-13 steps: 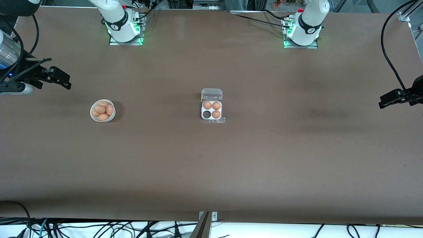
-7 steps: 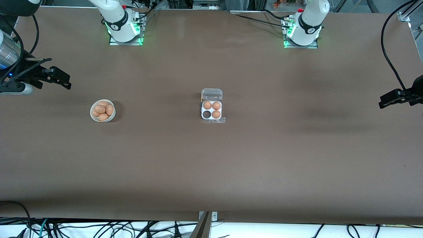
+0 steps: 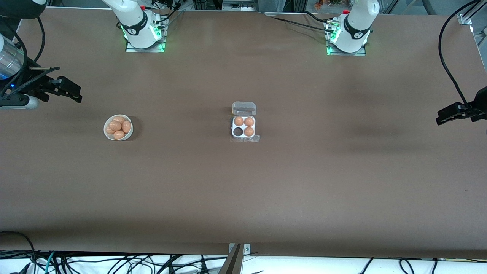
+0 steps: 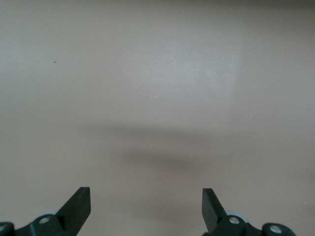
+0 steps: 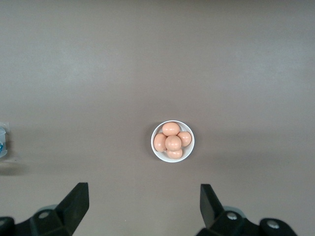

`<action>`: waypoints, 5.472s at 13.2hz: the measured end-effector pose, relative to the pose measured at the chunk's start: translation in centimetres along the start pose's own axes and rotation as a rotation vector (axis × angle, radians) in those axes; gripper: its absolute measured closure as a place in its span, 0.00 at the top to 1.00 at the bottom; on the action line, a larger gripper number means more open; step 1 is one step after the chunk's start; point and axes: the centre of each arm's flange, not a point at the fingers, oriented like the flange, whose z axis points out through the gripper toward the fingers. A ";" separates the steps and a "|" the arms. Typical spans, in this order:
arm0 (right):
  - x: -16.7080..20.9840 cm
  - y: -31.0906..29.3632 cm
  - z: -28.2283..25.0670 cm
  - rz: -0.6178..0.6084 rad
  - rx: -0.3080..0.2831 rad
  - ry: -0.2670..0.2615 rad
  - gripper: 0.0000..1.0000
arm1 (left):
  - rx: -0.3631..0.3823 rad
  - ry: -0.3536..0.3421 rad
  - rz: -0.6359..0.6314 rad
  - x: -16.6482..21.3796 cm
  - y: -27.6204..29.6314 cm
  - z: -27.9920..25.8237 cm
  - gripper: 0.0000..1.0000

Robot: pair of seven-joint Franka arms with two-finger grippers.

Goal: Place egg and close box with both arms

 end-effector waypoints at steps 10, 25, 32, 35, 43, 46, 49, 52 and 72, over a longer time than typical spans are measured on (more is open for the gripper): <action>0.2 0.0 1.4 -0.008 -0.008 -0.033 1.00 | 0.000 0.000 -0.001 0.0 -0.1 0.0 1.00; -3.2 3.5 28.4 0.009 -0.028 -0.020 1.00 | 0.000 -0.002 -0.002 0.0 -0.1 0.1 1.00; -4.3 3.7 33.6 -0.019 -0.024 -0.006 1.00 | 0.000 -0.003 -0.003 0.0 -0.2 0.1 1.00; -4.3 3.8 34.4 -0.039 -0.023 -0.017 1.00 | 0.000 -0.003 -0.003 0.0 -0.2 0.1 1.00; -4.5 3.8 35.5 -0.043 -0.023 -0.038 0.81 | 0.000 -0.004 -0.003 0.0 -0.2 0.2 1.00; -4.5 3.9 35.5 -0.042 -0.023 -0.037 0.66 | 0.000 -0.004 -0.003 0.0 -0.2 0.2 1.00; -4.4 3.9 35.4 -0.041 -0.024 -0.035 0.61 | 0.000 -0.004 -0.003 0.0 -0.2 0.2 1.00; -4.4 4.1 35.5 -0.037 -0.024 -0.034 0.59 | 0.000 -0.004 -0.002 0.0 -0.1 0.2 1.00; 0.3 -0.5 28.6 -0.107 -0.020 -0.121 0.48 | 0.000 -0.006 -0.003 0.1 -0.2 0.3 1.00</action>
